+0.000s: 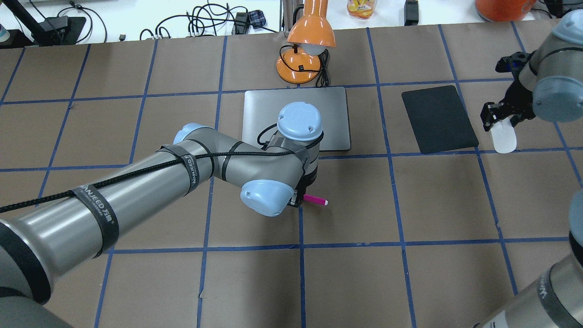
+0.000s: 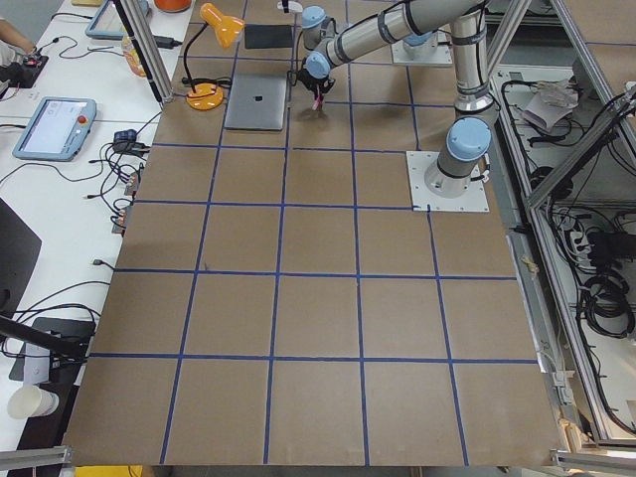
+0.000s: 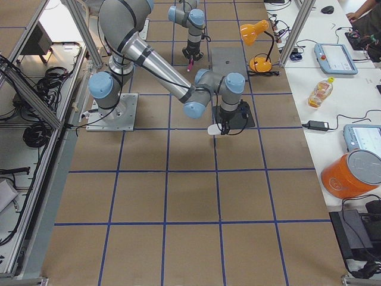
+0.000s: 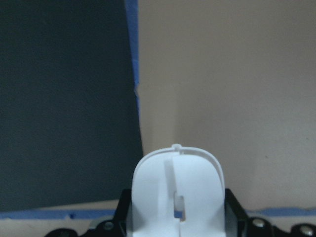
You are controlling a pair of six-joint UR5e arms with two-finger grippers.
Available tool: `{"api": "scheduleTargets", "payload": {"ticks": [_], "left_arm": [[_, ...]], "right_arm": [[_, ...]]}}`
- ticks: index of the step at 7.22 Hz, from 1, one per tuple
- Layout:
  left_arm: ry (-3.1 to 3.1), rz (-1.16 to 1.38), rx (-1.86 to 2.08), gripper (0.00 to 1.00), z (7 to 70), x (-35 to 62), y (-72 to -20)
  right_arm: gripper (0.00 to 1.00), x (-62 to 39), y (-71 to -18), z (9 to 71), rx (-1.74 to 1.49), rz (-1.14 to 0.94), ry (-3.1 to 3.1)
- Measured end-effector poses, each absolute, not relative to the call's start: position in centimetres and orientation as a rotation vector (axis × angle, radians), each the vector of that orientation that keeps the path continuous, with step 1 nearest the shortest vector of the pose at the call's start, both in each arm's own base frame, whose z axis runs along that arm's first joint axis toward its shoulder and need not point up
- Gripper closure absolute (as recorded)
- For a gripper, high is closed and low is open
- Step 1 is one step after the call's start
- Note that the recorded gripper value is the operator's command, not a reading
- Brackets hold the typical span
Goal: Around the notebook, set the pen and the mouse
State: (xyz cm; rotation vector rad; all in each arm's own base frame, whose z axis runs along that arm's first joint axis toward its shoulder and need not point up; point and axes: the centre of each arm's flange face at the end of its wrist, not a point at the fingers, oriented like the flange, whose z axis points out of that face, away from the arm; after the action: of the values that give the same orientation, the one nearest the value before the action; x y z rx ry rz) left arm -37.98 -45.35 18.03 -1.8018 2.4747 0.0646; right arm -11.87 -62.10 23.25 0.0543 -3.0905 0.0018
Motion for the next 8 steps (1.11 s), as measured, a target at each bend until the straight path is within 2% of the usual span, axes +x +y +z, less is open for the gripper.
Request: {"api": "scheduleTargets", "payload": {"ticks": [1, 2, 4, 5, 6, 7, 8], "left_arm": [[2.467, 0.063, -1.805, 0.04, 17.8, -37.9, -45.4], [2.46, 0.063, -1.81, 0.0, 17.6, -37.9, -45.6], [2.466, 0.059, -1.803, 0.0, 17.7, -37.8, -45.9], [2.5, 0.058, -1.771, 0.0, 18.4, -37.3, -46.3], [2.602, 0.07, -1.67, 0.07, 20.4, -36.6, -47.2], [2.742, 0.1, -1.507, 0.06, 23.6, -35.9, -48.3], [2.878, 0.135, -1.286, 0.04, 27.5, -34.9, -49.3]], "right_arm": [[0.5, -8.9, -64.9, 23.1, 0.059, 0.035, -3.097], [0.5, -6.1, -67.2, 23.0, 0.06, 0.061, -3.102], [0.49, -2.1, -69.7, 21.9, 0.043, 0.06, -3.135], [0.45, -1.5, -70.0, 20.9, 0.041, 0.04, -3.142], [0.27, -1.4, -70.0, 20.0, 0.041, 0.018, -3.142], [0.0, -1.6, -69.8, 19.4, 0.038, -0.002, -3.142], [0.0, -1.8, -69.5, 19.1, 0.033, -0.015, -3.141]]}}
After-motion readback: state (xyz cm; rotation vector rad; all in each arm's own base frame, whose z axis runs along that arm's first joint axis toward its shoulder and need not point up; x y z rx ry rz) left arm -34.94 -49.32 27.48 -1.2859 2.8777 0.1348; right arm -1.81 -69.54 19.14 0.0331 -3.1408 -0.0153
